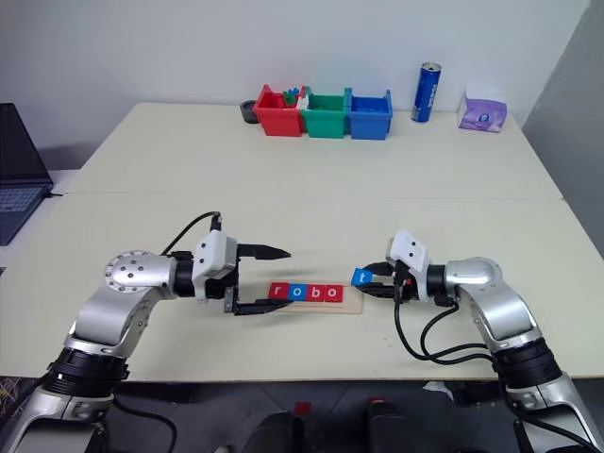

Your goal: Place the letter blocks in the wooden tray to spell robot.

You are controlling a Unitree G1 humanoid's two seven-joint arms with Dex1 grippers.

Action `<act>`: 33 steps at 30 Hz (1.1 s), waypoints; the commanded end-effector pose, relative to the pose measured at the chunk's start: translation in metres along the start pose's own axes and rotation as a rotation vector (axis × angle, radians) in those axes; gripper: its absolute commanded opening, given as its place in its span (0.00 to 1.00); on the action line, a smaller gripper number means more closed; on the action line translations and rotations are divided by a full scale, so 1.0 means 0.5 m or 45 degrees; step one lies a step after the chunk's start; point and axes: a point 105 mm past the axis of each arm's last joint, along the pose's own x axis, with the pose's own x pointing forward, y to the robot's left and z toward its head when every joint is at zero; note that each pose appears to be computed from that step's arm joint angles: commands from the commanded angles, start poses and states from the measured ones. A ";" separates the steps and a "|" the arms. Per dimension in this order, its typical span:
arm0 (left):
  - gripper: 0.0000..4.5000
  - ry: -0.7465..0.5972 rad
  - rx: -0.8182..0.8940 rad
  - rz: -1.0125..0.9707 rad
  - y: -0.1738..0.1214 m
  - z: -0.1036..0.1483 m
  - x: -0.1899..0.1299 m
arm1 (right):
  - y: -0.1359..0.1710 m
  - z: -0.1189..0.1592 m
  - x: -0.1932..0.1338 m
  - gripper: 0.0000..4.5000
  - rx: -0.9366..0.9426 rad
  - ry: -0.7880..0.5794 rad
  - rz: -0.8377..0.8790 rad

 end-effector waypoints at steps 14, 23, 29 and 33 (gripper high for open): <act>1.00 -0.046 0.060 -0.050 -0.016 0.022 -0.007 | 0.010 -0.012 0.030 0.32 -0.123 0.074 0.118; 1.00 -0.051 0.065 -0.072 -0.018 0.024 -0.004 | 0.005 -0.026 0.035 0.32 -0.162 0.106 0.117; 1.00 -0.049 0.069 -0.083 -0.019 0.023 -0.002 | 0.002 -0.032 0.038 0.32 -0.190 0.116 0.117; 1.00 -0.045 0.072 -0.084 -0.018 0.024 -0.003 | 0.002 -0.034 0.041 0.32 -0.201 0.118 0.119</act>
